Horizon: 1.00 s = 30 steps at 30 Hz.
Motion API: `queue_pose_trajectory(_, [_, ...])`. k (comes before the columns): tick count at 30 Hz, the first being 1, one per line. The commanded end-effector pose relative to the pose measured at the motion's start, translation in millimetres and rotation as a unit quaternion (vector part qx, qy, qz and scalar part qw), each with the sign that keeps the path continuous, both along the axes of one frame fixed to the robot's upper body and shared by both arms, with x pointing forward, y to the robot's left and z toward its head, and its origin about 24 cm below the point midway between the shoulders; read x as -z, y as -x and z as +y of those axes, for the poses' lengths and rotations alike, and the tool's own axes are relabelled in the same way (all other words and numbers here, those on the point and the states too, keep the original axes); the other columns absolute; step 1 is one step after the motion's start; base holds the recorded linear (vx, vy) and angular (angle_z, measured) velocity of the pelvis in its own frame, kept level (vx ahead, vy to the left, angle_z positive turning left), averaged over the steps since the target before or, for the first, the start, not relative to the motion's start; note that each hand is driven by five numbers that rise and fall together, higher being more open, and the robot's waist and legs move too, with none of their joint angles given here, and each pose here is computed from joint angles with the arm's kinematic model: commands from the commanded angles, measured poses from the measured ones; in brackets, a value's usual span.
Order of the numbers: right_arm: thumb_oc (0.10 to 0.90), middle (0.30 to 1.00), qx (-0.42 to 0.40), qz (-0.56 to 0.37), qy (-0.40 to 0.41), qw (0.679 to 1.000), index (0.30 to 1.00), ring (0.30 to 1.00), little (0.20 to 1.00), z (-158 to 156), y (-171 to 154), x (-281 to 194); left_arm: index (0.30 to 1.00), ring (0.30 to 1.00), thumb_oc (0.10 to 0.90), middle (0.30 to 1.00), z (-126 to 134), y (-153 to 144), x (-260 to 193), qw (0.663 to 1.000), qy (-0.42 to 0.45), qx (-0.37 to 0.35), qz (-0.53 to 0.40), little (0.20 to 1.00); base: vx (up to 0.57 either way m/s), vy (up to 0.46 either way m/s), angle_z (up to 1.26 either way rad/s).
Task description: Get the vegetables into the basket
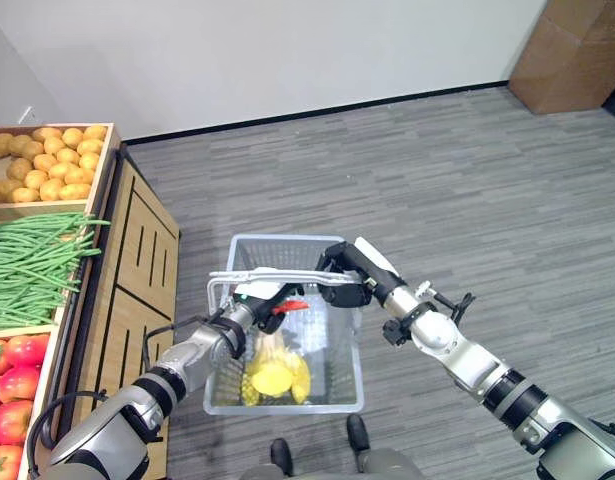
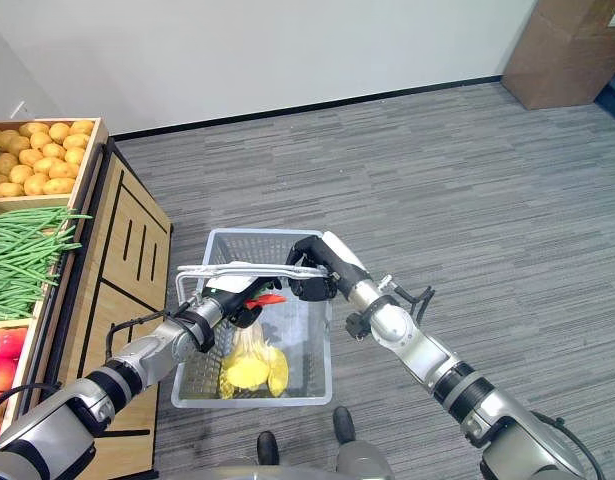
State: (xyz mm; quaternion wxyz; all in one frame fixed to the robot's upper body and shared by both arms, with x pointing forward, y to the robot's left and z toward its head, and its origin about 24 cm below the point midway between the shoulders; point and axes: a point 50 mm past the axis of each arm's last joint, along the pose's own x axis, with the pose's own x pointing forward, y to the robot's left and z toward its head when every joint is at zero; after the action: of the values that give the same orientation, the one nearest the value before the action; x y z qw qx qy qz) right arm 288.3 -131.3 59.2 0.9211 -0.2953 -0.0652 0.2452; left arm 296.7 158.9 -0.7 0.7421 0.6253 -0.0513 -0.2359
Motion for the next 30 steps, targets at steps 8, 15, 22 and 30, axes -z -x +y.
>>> queue_pose_trajectory(8, [0.400, 0.300, -0.011, -0.151, -0.131, 0.980, 0.300, 0.300, 0.300, 18.7, -6.1, -61.3, 1.000, 1.000, 0.900, 1.000, -25.8, -24.6, -48.5, 0.992, 0.075, 0.033, -0.098, 1.000, 0.00, -0.003, 0.03])
queue_pose_trajectory(15, [0.400, 0.300, 0.095, -0.138, -0.109, 0.980, 0.300, 0.300, 0.300, -15.5, -12.1, -41.3, 1.000, 1.000, 0.900, 1.000, -54.9, 7.4, -57.8, 0.972, 0.205, 0.101, -0.044, 1.000, 0.00, -0.003, 0.08])
queue_pose_trajectory(22, [0.400, 0.300, 0.226, -0.106, -0.020, 0.968, 0.300, 0.300, 0.300, -65.2, -16.8, -6.0, 1.000, 1.000, 0.900, 1.000, -42.1, 42.7, -45.8, 0.948, 0.299, 0.086, 0.060, 1.000, 0.00, -0.002, 0.13])
queue_pose_trajectory(30, [0.400, 0.300, 0.348, -0.018, 0.030, 0.937, 0.300, 0.300, 0.300, -115.2, -1.1, 43.6, 1.000, 1.000, 0.900, 1.000, 5.7, 64.9, 0.4, 0.939, 0.314, -0.066, 0.122, 1.000, 0.00, -0.005, 0.07])
